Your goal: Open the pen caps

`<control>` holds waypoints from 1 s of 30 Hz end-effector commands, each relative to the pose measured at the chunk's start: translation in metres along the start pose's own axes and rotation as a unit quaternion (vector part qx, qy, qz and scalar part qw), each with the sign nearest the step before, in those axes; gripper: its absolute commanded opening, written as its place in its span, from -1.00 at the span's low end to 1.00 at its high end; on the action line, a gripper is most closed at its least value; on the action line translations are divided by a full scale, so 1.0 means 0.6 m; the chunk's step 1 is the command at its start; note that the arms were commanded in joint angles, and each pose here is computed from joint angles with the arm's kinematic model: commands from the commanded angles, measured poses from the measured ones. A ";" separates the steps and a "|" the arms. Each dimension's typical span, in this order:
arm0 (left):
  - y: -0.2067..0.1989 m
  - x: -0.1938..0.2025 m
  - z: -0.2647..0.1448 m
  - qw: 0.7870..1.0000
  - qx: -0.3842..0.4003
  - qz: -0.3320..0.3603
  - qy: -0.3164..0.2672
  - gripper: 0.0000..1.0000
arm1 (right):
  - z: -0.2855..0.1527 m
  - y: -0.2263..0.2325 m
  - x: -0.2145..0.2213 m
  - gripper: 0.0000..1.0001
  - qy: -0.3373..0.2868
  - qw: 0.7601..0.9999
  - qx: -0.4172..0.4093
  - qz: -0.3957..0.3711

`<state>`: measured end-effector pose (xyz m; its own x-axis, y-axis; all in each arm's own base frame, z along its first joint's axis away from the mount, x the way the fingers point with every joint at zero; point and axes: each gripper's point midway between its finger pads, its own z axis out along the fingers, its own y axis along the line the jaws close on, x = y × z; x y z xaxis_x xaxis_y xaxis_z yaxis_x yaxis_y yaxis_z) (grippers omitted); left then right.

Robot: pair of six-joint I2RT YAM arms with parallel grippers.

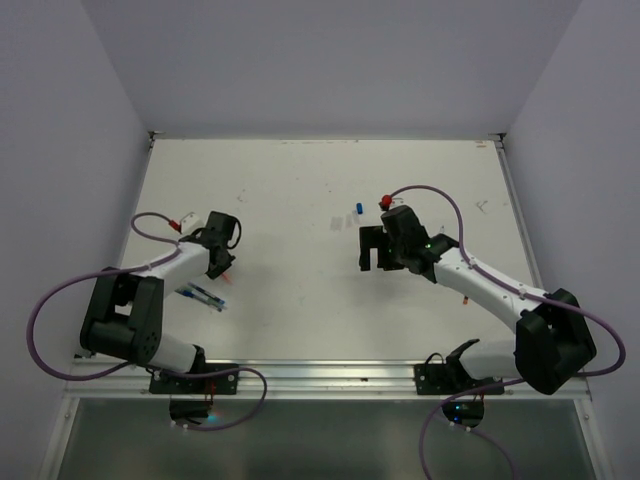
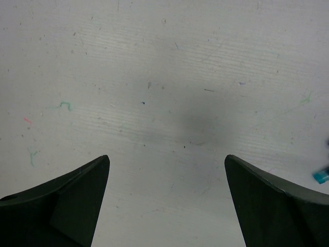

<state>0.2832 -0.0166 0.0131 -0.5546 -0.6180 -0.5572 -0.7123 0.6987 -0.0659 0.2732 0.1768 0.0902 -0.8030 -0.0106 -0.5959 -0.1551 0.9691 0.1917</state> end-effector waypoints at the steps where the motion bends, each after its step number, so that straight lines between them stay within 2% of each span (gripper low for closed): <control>1: -0.034 -0.002 0.007 0.999 0.037 0.005 0.008 -1.00 | -0.010 -0.004 -0.009 0.97 -0.021 1.000 0.003 -0.008; 6: -0.110 -0.026 -0.034 0.988 0.147 0.052 0.006 -1.00 | -0.008 -0.001 -0.009 0.97 -0.016 1.000 -0.001 -0.009; 9: -0.164 -0.034 -0.086 0.966 0.249 0.074 -0.012 -1.00 | -0.002 0.037 -0.005 0.97 -0.008 0.998 -0.062 -0.010; 10: -0.173 -0.024 -0.110 0.954 0.288 0.080 -0.016 -1.00 | 0.000 0.050 -0.009 0.97 -0.017 0.996 -0.083 -0.007; 11: -0.216 -0.034 -0.153 0.924 0.374 0.075 -0.031 -1.00 | -0.005 0.071 -0.005 0.98 -0.013 0.993 -0.121 -0.004; 12: -0.231 -0.030 -0.179 0.905 0.418 0.071 -0.035 -1.00 | -0.011 0.091 -0.024 0.97 -0.039 0.988 -0.152 0.009; 14: -0.259 -0.027 -0.251 0.853 0.517 0.055 -0.050 -1.00 | -0.019 0.120 -0.011 0.97 -0.035 0.977 -0.210 0.017; 16: -0.274 -0.018 -0.288 0.827 0.556 0.058 -0.052 -1.00 | -0.028 0.142 -0.015 0.96 -0.043 0.967 -0.251 0.025; 18: -0.292 -0.007 -0.322 0.807 0.583 0.064 -0.061 -1.00 | -0.039 0.167 -0.027 0.82 -0.053 0.954 -0.293 0.029; 21: -0.308 0.002 -0.352 0.788 0.612 0.049 -0.055 -1.00 | -0.047 0.183 -0.035 0.60 -0.058 0.945 -0.320 0.034; 24: -0.321 0.020 -0.369 0.775 0.630 0.035 -0.040 -1.00 | -0.064 0.202 -0.054 0.54 -0.088 0.929 -0.355 0.050; 28: -0.333 0.029 -0.375 0.783 0.621 0.014 -0.042 -1.00 | -0.075 0.216 -0.069 0.46 -0.111 0.916 -0.379 0.075; 30: -0.337 0.039 -0.385 0.779 0.626 0.004 -0.032 -1.00 | -0.078 0.222 -0.076 0.42 -0.122 0.911 -0.387 0.081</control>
<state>0.3122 -0.2474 0.1826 -0.5525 -0.5490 -0.6272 0.2710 0.5932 -0.7580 0.2585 0.2794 0.1419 -0.7647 0.1854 -0.6171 -0.4122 0.5955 0.6896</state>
